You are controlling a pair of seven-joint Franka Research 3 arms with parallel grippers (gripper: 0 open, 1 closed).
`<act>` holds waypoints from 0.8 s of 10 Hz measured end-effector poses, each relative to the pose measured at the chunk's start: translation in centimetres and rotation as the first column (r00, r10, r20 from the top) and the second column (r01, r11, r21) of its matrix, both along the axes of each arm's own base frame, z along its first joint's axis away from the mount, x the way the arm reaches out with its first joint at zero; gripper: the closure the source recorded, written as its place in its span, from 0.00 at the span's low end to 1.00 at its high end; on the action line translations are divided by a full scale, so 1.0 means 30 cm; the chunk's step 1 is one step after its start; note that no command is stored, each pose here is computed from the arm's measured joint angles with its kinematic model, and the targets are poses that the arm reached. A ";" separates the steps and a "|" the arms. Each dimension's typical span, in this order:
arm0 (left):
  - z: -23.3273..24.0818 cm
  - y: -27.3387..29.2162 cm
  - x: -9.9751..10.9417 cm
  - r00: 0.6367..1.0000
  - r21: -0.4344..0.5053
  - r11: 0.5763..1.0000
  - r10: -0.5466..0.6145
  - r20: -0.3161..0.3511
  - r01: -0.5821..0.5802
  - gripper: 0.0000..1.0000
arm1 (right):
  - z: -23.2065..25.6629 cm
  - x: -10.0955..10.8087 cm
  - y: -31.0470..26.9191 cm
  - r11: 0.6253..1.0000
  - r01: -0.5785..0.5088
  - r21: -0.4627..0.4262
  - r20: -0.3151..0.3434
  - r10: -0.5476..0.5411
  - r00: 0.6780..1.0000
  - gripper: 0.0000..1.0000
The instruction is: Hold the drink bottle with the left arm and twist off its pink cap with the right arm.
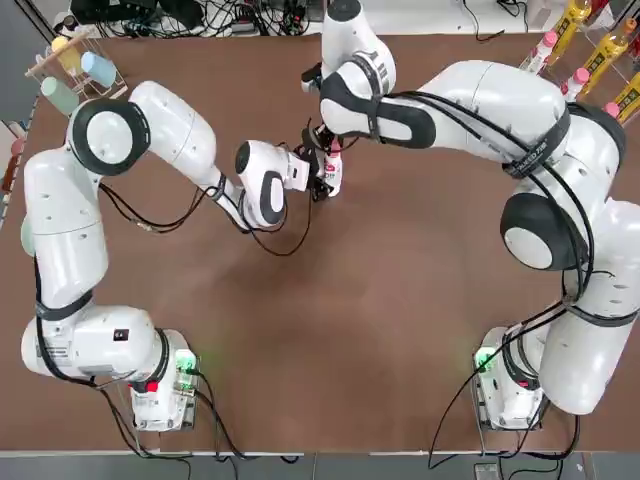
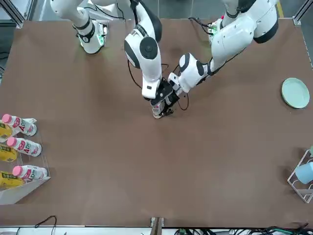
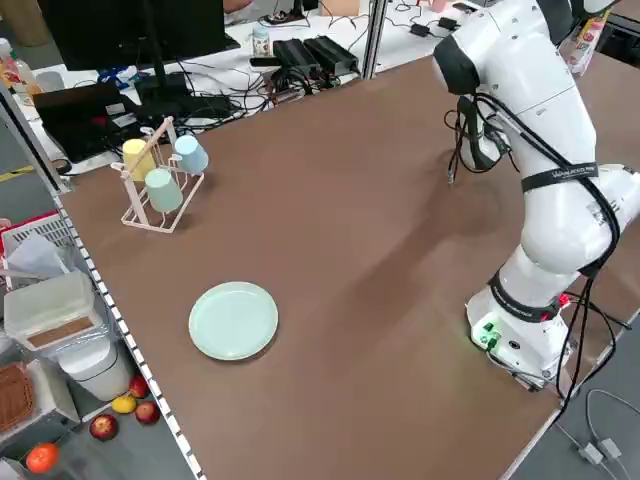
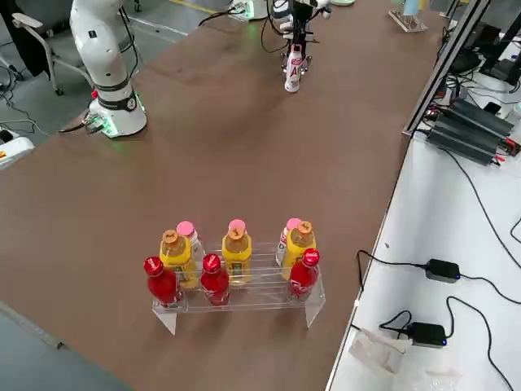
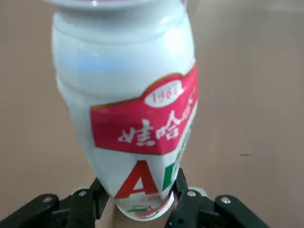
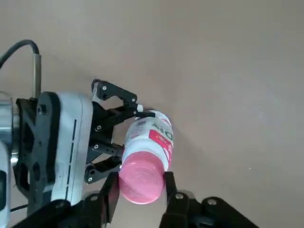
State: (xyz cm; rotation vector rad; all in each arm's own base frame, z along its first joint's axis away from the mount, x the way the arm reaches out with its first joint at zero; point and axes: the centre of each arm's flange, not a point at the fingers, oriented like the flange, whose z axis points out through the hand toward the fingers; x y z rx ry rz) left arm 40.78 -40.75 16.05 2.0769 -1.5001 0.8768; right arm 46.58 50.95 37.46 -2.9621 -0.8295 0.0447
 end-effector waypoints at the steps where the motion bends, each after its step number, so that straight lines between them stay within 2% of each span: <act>1: 0.000 0.000 0.000 1.000 -0.001 1.000 0.000 0.000 0.000 0.43 | 0.000 0.000 0.000 1.000 0.000 0.000 0.000 0.000 1.000 0.57; 3: -0.002 0.003 0.002 1.000 -0.004 1.000 0.000 -0.003 0.000 0.43 | 0.000 0.001 0.000 1.000 -0.007 0.002 0.001 0.007 1.000 0.57; 8: -0.008 0.010 0.008 1.000 -0.016 1.000 -0.015 0.003 0.015 0.43 | 0.000 0.001 0.000 0.987 -0.159 0.009 0.012 0.159 0.987 0.57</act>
